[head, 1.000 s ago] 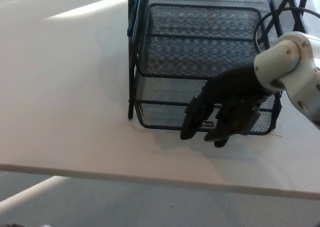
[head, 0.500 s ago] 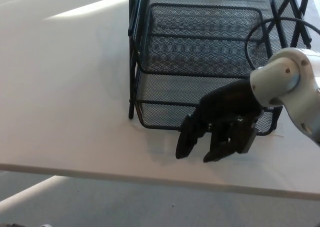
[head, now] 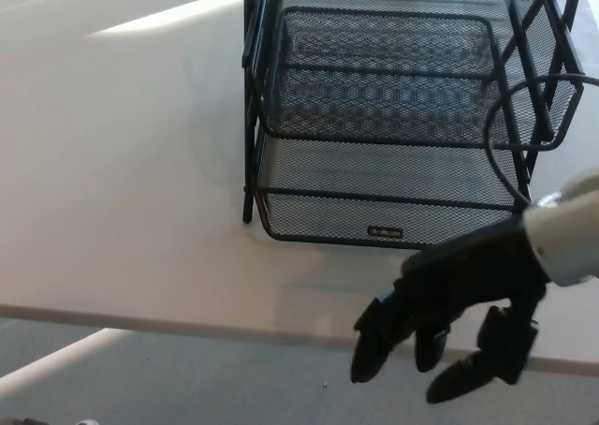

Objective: A balck drawer is kept on the middle of the table and the robot uses its right hand to push it back away from the robot

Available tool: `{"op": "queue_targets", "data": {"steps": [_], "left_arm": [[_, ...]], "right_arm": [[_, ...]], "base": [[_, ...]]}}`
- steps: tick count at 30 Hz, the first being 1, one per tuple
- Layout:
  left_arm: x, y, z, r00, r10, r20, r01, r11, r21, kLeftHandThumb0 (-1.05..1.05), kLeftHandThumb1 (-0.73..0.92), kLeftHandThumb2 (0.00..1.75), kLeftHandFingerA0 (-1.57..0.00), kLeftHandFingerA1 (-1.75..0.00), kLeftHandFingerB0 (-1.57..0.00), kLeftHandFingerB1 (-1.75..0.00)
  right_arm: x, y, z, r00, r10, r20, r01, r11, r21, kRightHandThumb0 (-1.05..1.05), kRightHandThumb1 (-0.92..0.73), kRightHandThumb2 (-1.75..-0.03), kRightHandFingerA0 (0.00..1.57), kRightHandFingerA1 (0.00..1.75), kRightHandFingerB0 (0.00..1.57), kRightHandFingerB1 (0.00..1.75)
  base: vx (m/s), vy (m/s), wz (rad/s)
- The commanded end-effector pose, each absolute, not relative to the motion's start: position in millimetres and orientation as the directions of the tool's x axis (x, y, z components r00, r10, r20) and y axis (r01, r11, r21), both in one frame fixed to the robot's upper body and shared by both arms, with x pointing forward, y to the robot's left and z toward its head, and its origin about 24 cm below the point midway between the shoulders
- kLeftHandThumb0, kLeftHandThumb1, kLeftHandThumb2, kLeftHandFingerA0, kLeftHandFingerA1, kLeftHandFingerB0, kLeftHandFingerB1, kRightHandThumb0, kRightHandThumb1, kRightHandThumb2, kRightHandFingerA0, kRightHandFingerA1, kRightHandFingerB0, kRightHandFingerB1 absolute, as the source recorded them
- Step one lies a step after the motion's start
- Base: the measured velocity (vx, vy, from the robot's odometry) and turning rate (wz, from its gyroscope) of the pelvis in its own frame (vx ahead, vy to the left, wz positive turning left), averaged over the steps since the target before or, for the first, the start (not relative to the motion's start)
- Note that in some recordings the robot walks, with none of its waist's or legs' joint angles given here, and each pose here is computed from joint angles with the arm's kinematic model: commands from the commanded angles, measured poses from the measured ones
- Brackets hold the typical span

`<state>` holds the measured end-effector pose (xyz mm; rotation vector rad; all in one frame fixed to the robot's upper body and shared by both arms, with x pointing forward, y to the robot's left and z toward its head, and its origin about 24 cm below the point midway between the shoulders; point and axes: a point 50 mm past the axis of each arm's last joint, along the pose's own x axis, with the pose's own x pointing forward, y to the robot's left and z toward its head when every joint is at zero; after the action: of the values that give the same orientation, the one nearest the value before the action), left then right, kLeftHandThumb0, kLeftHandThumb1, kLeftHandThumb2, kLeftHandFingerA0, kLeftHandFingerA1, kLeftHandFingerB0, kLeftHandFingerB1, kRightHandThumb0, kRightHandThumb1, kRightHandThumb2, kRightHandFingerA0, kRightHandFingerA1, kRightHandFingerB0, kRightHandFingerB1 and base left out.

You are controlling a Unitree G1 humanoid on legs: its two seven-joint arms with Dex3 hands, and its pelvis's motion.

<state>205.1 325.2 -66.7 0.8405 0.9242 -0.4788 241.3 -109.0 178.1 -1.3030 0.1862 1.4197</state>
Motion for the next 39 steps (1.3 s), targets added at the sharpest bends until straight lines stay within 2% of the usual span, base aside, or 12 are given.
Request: {"op": "queue_targets", "data": {"steps": [1,6,9,13,17,18,21,26,27,30,31,39], "left_arm": [[203.3,329.7,-65.0,0.523,-0.007,-0.852,0.691,0.590,0.419,-0.56,0.71,0.63,-0.49,-0.39,-0.33,-0.33],[202.4,330.2,-65.1,0.522,-0.009,-0.853,0.691,0.591,0.417,-0.57,0.71,0.63,-0.49,-0.39,-0.32,-0.33],[201.6,330.6,-65.4,0.523,-0.005,-0.853,0.691,0.588,0.421,-0.57,0.71,0.63,-0.49,-0.39,-0.32,-0.33],[201.0,330.9,-65.4,0.524,-0.006,-0.852,0.688,0.592,0.419,-0.56,0.71,0.62,-0.49,-0.39,-0.33,-0.33],[200.5,331.1,-65.7,0.526,-0.003,-0.851,0.686,0.592,0.422,-0.57,0.71,0.63,-0.48,-0.39,-0.32,-0.33],[200.3,331.5,-65.4,0.526,-0.002,-0.850,0.689,0.587,0.425,-0.57,0.71,0.63,-0.49,-0.39,-0.33,-0.33],[200.2,332.5,-65.0,0.526,0.003,-0.850,0.688,0.586,0.428,-0.57,0.71,0.63,-0.48,-0.39,-0.32,-0.33],[198.5,333.5,-65.1,0.528,0.000,-0.849,0.682,0.595,0.424,-0.55,0.72,0.62,-0.48,-0.39,-0.32,-0.33],[198.2,333.4,-65.2,0.529,-0.001,-0.849,0.682,0.595,0.425,-0.55,0.72,0.63,-0.49,-0.40,-0.33,-0.34],[197.2,333.1,-66.0,0.529,0.000,-0.849,0.687,0.587,0.428,-0.56,0.72,0.63,-0.49,-0.39,-0.33,-0.33],[197.4,332.9,-66.3,0.528,0.002,-0.849,0.685,0.589,0.428,-0.56,0.72,0.62,-0.49,-0.40,-0.32,-0.33],[197.2,333.2,-66.1,0.526,-0.002,-0.851,0.676,0.608,0.417,-0.55,0.71,0.62,-0.49,-0.40,-0.32,-0.33]], "right_arm": [[234.6,-136.4,158.9,0.229,0.573,-0.787,-0.847,-0.281,-0.451,-0.54,-0.84,-0.65,0.49,0.39,0.33,0.33],[239.0,-161.5,109.2,0.219,0.521,-0.825,-0.927,-0.154,-0.343,-0.54,-0.80,-0.65,0.46,0.39,0.31,0.32],[239.6,-172.0,86.8,0.228,0.496,-0.838,-0.939,-0.115,-0.324,-0.55,-0.79,-0.65,0.48,0.41,0.33,0.33],[236.5,-187.6,54.0,0.265,0.407,-0.874,-0.946,-0.065,-0.317,-0.54,-0.79,-0.65,0.44,0.39,0.31,0.32],[231.0,-207.4,23.7,0.288,0.337,-0.896,-0.954,0.017,-0.300,-0.47,-0.79,-0.64,0.46,0.41,0.32,0.33],[228.1,-214.9,12.6,0.304,0.297,-0.905,-0.951,0.041,-0.306,-0.40,-0.78,-0.63,0.50,0.42,0.39,0.35],[225.6,-224.8,-0.4,0.349,0.216,-0.912,-0.937,0.044,-0.347,-0.38,-0.78,-0.63,0.57,0.44,0.45,0.37],[220.8,-240.4,-22.0,0.427,0.056,-0.902,-0.904,0.041,-0.425,-0.40,-0.81,-0.64,0.56,0.51,0.46,0.39],[220.1,-242.8,-28.5,0.431,0.031,-0.902,-0.901,0.061,-0.429,-0.40,-0.78,-0.63,0.57,0.57,0.44,0.38],[217.3,-247.6,-43.6,0.428,-0.010,-0.903,-0.898,0.110,-0.427,-0.40,-0.77,-0.63,0.56,0.57,0.46,0.39],[216.3,-250.4,-53.0,0.406,-0.028,-0.913,-0.901,0.154,-0.406,-0.40,-0.78,-0.63,0.58,0.48,0.52,0.41],[212.3,-262.1,-78.7,0.365,-0.105,-0.925,-0.888,0.258,-0.380,-0.39,-0.79,-0.63,0.57,0.45,0.54,0.43]], "base": [[0.00,0.000,0.00],[0.00,0.000,0.00],[0.00,0.000,0.00],[0.00,0.000,0.00],[0.00,0.000,0.00],[0.00,0.000,0.00],[0.00,0.000,0.00],[0.00,0.000,0.00],[0.00,0.000,0.00],[0.00,0.000,0.00],[0.00,0.000,0.00],[0.00,0.000,0.00]]}}
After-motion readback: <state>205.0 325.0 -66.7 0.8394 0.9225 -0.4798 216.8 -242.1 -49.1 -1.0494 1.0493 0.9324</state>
